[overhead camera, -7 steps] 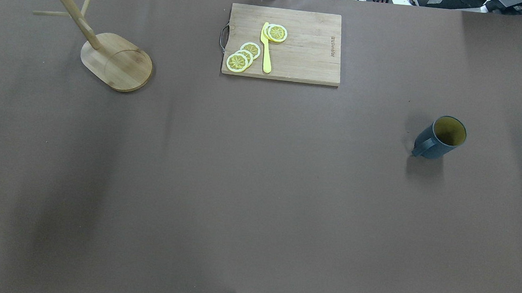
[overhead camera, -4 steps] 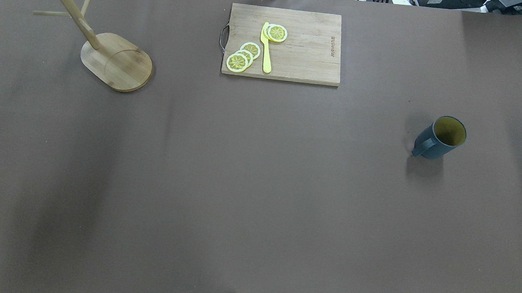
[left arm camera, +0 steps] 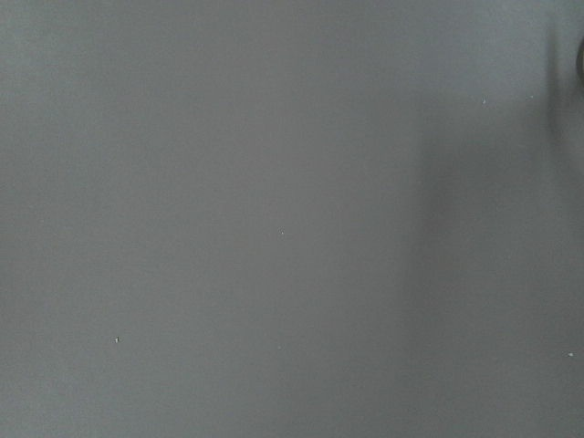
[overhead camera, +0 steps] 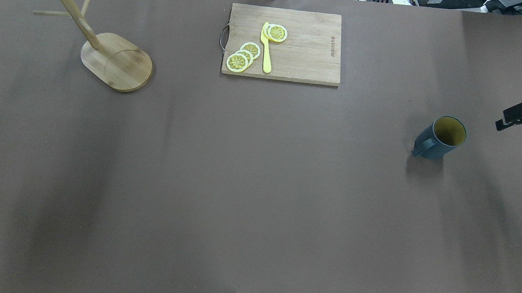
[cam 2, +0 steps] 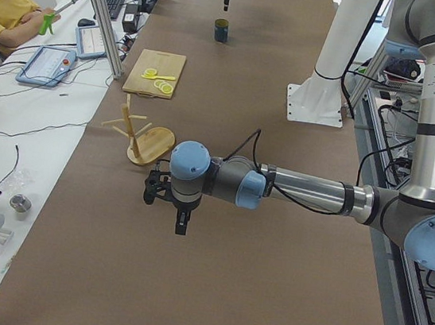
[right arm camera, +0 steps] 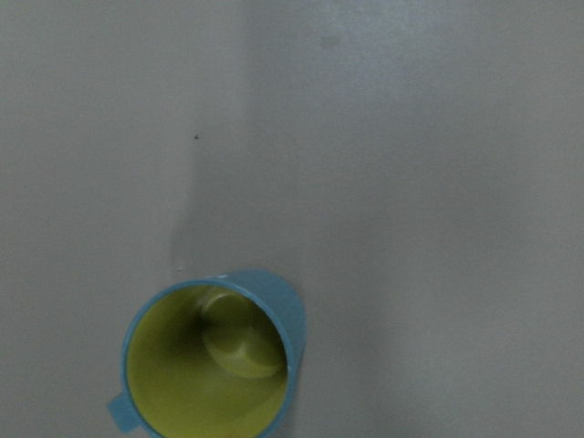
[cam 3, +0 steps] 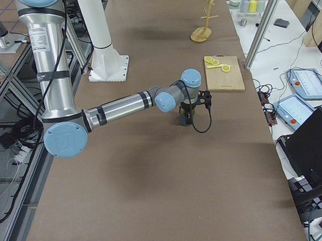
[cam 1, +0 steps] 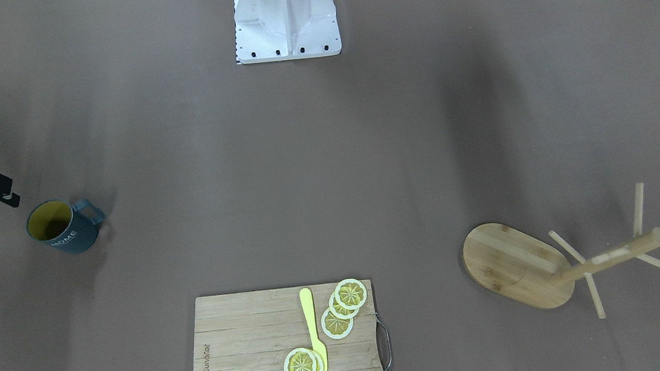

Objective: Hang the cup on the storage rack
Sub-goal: 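Reach the right gripper down and grasp the teal mug rim, then slide the teal mug with the right gripper toward the table center, then release the mug and withdraw the right gripper while the left arm approaches, then grasp the teal mug by its handle with the left gripper, then lift the mug with the left gripper toward the wooden rack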

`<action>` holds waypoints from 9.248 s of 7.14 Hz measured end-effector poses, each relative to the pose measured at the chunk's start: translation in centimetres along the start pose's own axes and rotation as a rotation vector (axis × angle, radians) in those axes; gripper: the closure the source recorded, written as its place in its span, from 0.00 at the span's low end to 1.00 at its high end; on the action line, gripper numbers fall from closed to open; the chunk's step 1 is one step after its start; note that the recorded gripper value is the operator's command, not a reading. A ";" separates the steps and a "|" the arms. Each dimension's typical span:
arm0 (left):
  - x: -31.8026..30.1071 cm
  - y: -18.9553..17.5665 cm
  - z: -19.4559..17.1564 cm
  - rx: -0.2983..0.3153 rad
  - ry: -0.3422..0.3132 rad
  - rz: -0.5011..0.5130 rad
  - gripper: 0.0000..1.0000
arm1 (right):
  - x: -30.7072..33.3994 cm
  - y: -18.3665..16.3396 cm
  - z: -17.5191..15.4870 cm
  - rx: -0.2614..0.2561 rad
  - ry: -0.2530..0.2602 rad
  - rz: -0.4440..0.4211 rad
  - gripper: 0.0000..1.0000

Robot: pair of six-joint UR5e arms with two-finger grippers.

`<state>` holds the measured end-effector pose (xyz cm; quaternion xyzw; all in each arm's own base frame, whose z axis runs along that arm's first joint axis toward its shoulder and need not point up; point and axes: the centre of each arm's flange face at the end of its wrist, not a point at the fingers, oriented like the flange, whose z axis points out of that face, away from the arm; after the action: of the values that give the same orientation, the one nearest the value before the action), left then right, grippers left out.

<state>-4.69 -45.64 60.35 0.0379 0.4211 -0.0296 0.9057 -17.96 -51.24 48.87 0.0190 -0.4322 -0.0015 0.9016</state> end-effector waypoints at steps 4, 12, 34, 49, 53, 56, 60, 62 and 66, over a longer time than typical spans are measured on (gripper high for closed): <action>0.0 0.0 -0.1 0.002 0.001 0.002 0.01 | -2.0 -2.9 4.4 -0.042 0.026 0.020 0.50; 0.1 -0.1 -0.2 0.004 0.003 0.005 0.01 | -5.2 -3.5 3.9 -0.041 -0.001 -0.006 1.00; 8.1 -1.7 -0.4 0.116 0.206 0.184 0.02 | -48.1 10.5 9.2 -0.029 -0.017 -0.199 0.56; 55.5 28.1 22.3 0.721 0.452 0.640 0.03 | 1.8 -4.3 -5.2 -0.002 0.080 -0.014 0.00; 62.3 27.5 24.9 0.827 0.383 0.755 0.03 | 5.4 -4.2 -6.8 0.022 0.096 0.029 0.00; 61.3 25.2 26.8 0.845 0.313 0.769 0.03 | 6.1 -4.2 -6.9 0.024 0.101 0.036 0.00; 62.2 24.7 28.2 0.838 0.309 0.761 0.90 | 5.8 -4.4 -7.3 0.029 0.093 0.032 0.00; 62.8 25.0 28.3 0.831 0.324 0.748 1.00 | 5.5 -4.5 -7.4 0.030 0.086 0.028 0.00; 63.0 24.5 26.8 0.796 0.404 0.634 1.00 | 5.6 -4.7 -8.1 0.041 0.084 0.031 0.00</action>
<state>58.29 -25.11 30.43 0.5078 0.5108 0.0957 0.6871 -8.12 -55.80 47.99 0.0310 -0.3944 0.0221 0.9182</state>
